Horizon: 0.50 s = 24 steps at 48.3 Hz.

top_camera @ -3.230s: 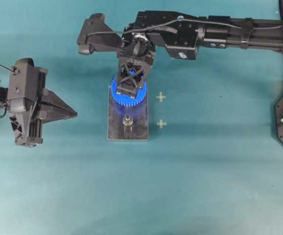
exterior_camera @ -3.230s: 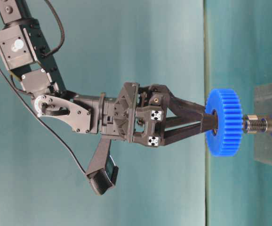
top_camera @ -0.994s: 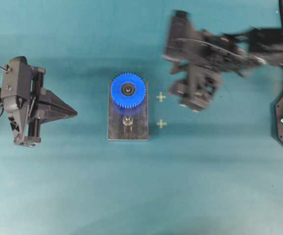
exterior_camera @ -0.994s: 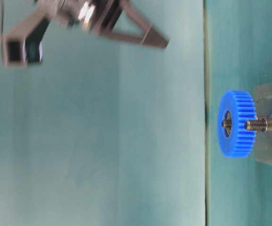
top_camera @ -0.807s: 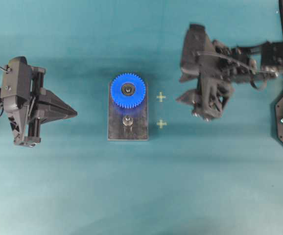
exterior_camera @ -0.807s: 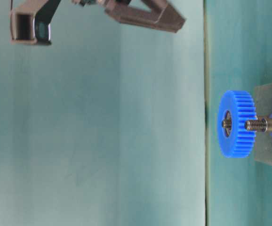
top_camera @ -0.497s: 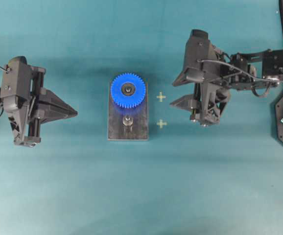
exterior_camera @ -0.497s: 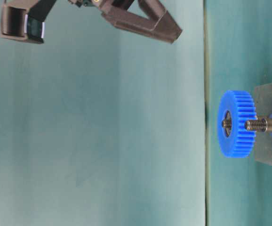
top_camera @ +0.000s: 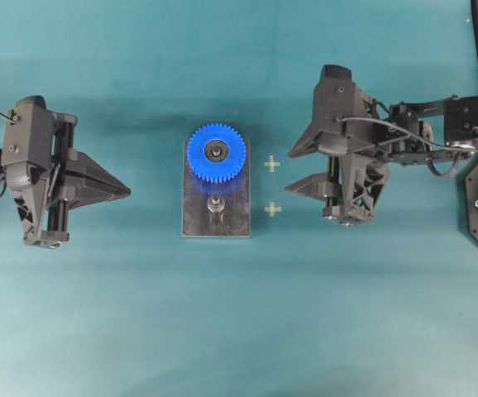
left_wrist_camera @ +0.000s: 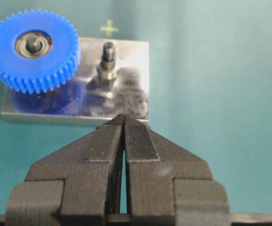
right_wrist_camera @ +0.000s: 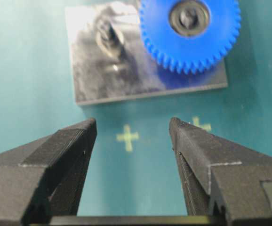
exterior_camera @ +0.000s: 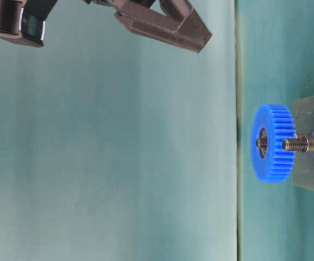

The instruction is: Fit the large gear onto the shaft.

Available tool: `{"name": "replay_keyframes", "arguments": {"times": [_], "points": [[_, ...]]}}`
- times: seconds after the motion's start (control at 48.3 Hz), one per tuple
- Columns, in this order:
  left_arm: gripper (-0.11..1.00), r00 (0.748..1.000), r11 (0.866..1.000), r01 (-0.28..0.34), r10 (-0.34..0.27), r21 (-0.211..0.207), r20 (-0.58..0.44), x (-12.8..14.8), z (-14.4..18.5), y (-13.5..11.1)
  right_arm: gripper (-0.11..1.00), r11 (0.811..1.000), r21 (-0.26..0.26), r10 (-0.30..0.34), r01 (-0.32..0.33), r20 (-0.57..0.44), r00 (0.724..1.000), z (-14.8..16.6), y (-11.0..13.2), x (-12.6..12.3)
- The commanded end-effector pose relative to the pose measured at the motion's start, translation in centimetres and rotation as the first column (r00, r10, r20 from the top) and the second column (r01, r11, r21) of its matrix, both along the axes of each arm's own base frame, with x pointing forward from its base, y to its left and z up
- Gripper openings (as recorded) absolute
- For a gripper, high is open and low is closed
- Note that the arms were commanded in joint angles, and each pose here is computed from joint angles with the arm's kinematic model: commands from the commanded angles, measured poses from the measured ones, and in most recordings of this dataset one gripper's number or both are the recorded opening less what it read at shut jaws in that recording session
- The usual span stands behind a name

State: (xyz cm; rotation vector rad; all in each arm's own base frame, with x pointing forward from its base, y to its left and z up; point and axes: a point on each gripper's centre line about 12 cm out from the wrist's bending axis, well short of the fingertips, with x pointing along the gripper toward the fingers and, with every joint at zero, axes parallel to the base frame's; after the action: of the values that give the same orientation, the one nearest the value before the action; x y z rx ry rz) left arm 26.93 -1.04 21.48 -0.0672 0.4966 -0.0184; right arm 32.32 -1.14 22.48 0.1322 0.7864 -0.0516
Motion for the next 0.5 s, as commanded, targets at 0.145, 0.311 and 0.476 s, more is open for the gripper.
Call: {"name": "replay_keyframes", "arguments": {"times": [0.145,0.311,0.476], "points": [[0.0,1.0,1.0,-0.008,0.008,0.004,0.028,-0.2,0.6,0.3,0.67,1.0,-0.002,0.003,-0.003,0.06,0.998,1.2,0.2,0.2],[0.0,0.999,1.0,-0.019,0.018,0.004,0.032,-0.5,0.7,0.6,0.67,1.0,-0.003,0.01,-0.01,0.075,0.997,1.2,0.5,0.3],[0.0,0.998,0.999,-0.055,0.055,0.004,-0.011,-0.8,0.6,1.5,0.67,1.0,-0.004,0.014,-0.014,0.091,0.996,1.1,0.7,0.3]]}}
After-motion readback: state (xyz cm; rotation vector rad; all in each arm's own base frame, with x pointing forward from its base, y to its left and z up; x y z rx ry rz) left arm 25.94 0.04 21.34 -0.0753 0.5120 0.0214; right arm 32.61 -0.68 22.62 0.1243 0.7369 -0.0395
